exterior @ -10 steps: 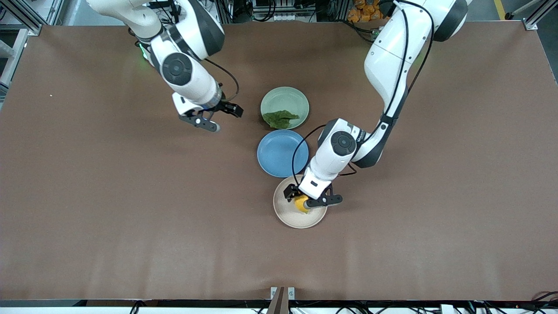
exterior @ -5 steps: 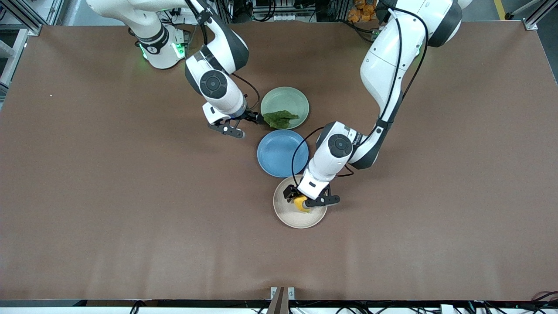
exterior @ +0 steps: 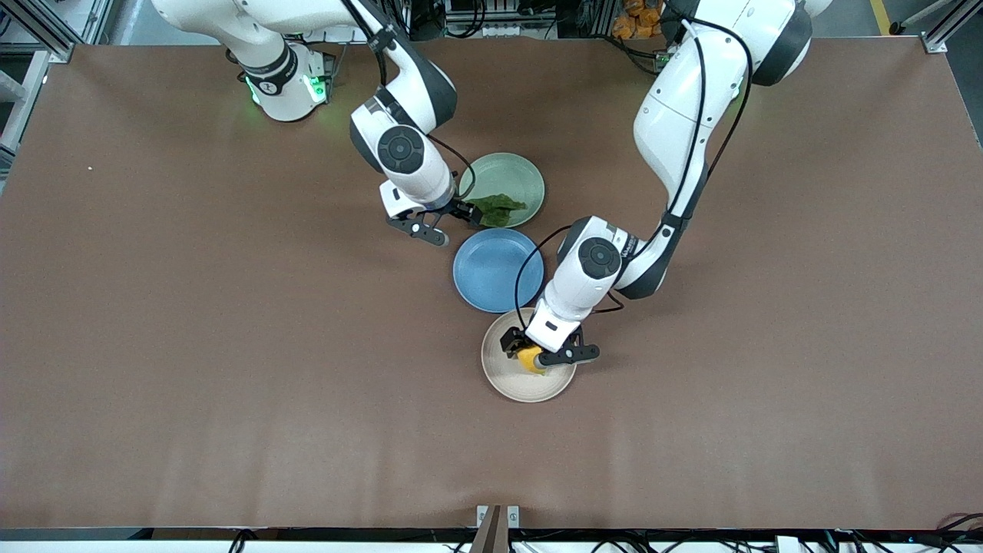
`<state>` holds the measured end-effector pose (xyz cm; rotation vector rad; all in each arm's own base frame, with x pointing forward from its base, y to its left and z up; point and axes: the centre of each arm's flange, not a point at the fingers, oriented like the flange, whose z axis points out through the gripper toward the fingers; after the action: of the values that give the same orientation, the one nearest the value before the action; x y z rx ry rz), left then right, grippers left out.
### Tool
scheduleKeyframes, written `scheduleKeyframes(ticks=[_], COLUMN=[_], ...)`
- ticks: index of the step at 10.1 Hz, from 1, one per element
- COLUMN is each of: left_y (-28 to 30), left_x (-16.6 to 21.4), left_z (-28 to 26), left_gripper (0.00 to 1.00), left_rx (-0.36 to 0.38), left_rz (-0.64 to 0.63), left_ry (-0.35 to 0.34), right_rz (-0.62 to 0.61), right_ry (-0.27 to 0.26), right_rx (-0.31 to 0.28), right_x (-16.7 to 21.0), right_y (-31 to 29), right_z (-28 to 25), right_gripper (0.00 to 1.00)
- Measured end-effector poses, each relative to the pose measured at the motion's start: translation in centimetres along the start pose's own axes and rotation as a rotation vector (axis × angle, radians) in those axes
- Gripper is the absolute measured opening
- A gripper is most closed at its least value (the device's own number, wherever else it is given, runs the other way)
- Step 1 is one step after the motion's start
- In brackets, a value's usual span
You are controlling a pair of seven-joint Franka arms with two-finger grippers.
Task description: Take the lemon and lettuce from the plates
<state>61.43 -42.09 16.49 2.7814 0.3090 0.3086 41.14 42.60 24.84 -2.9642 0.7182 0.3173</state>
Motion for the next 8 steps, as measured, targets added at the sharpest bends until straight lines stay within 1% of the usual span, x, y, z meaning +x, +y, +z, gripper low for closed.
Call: scheduleKeyframes(ticks=[1, 2, 3, 4, 6, 8], left_y=[0.0, -0.1, -0.1, 0.0, 0.2, 0.6], left_x=[0.0, 0.1, 0.2, 0.4, 1.0, 2.2], left_z=[0.0, 0.0, -0.1, -0.2, -0.7, -2.9], left_gripper=[0.97, 0.9, 0.75, 0.63, 0.63, 0.62], left_rx=[0.0, 0.0, -0.001, -0.003, -0.006, 0.029], left_rz=[0.0, 0.0, -0.001, 0.0, -0.002, -0.006], left_ry=[0.001, 0.003, 0.006, 0.011, 0.016, -0.025], right_rz=[0.026, 0.047, 0.061, 0.072, 0.086, 0.092], right_ry=[0.005, 0.007, 0.006, 0.004, 0.006, 0.013], right_rx=[0.007, 0.011, 0.005, 0.0, -0.001, 0.019], right_x=[-0.5, -1.2, -1.9, -2.6, -3.9, -4.6], right_y=[-0.4, -0.7, -0.9, -1.1, -1.6, -2.0], right_z=[0.9, 1.8, 2.6, 3.3, 4.0, 4.0], right_gripper=[1.0, 1.0, 1.0, 1.0, 1.0, 1.0])
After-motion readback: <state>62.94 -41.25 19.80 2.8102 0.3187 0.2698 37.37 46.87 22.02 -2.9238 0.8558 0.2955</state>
